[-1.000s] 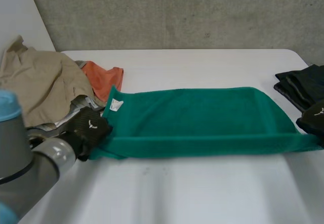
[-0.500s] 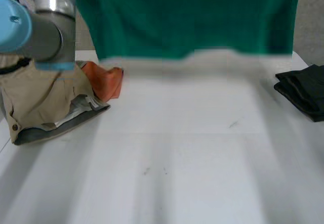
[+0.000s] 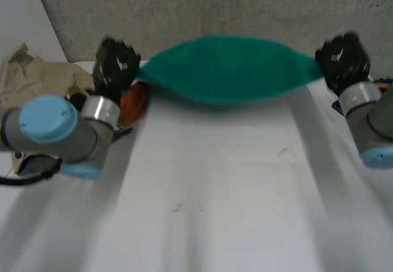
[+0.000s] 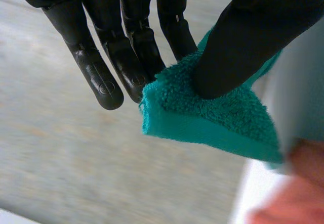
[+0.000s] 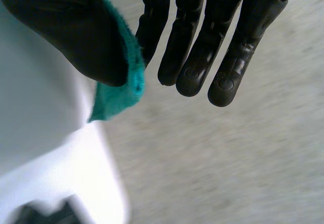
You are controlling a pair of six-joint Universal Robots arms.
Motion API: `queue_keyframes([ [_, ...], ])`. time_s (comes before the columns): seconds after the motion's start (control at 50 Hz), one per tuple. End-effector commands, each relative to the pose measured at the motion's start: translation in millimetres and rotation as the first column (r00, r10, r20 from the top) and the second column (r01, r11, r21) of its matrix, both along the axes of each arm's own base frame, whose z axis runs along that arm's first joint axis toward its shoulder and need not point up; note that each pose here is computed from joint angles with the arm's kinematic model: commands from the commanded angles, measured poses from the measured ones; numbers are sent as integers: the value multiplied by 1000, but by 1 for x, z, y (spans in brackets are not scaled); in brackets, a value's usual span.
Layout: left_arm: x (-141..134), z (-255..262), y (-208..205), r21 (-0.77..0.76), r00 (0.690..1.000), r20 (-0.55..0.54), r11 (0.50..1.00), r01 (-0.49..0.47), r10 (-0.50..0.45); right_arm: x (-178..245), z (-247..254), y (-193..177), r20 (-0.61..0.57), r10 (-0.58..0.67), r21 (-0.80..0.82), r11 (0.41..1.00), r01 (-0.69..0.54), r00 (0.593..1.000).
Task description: Fold the laundry.
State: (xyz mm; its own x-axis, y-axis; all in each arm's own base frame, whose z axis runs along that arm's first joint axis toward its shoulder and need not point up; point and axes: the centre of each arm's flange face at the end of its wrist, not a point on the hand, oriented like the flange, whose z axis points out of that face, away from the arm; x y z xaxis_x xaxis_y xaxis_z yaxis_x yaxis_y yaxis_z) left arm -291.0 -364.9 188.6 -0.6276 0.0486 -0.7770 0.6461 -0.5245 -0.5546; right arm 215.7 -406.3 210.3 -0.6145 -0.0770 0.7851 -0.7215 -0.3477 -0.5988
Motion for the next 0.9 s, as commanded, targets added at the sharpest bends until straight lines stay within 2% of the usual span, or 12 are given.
queue_keyframes([
  [0.02,7,-55,46,193,996,79,981,11,-27,-8,-49,37,-65,8,329,944,14,998],
  [0.12,24,-35,86,240,994,101,971,4,-29,-29,-26,67,-105,-18,478,876,66,994],
  [0.18,37,-27,119,341,987,154,940,-11,-45,-57,-2,89,-126,-67,571,811,128,990],
  [0.26,56,-13,161,497,973,219,866,-45,-75,-75,13,124,-188,-24,666,731,145,982],
  [0.3,65,-11,185,593,961,257,802,-72,-104,-82,17,141,-243,32,695,702,152,969],
  [0.36,72,-17,204,696,944,293,711,-101,-153,-91,17,147,-280,61,713,681,165,958],
  [0.38,72,-18,204,702,942,296,705,-104,-157,-96,16,146,-294,65,713,680,173,954],
  [0.42,70,-17,200,692,942,298,714,-104,-152,-99,13,145,-289,60,718,674,175,955],
  [0.5,58,-14,175,630,952,277,773,-75,-133,-98,-1,128,-274,68,707,690,154,959],
  [0.68,19,-10,90,371,981,181,929,-10,-62,-70,-25,62,-247,9,578,804,140,969],
  [0.76,1,-15,61,284,988,147,959,-7,-36,-59,-36,34,-243,-13,510,849,139,970],
  [0.9,-17,-41,18,233,990,140,971,-43,11,-47,-50,-10,-240,-52,328,936,132,969],
])
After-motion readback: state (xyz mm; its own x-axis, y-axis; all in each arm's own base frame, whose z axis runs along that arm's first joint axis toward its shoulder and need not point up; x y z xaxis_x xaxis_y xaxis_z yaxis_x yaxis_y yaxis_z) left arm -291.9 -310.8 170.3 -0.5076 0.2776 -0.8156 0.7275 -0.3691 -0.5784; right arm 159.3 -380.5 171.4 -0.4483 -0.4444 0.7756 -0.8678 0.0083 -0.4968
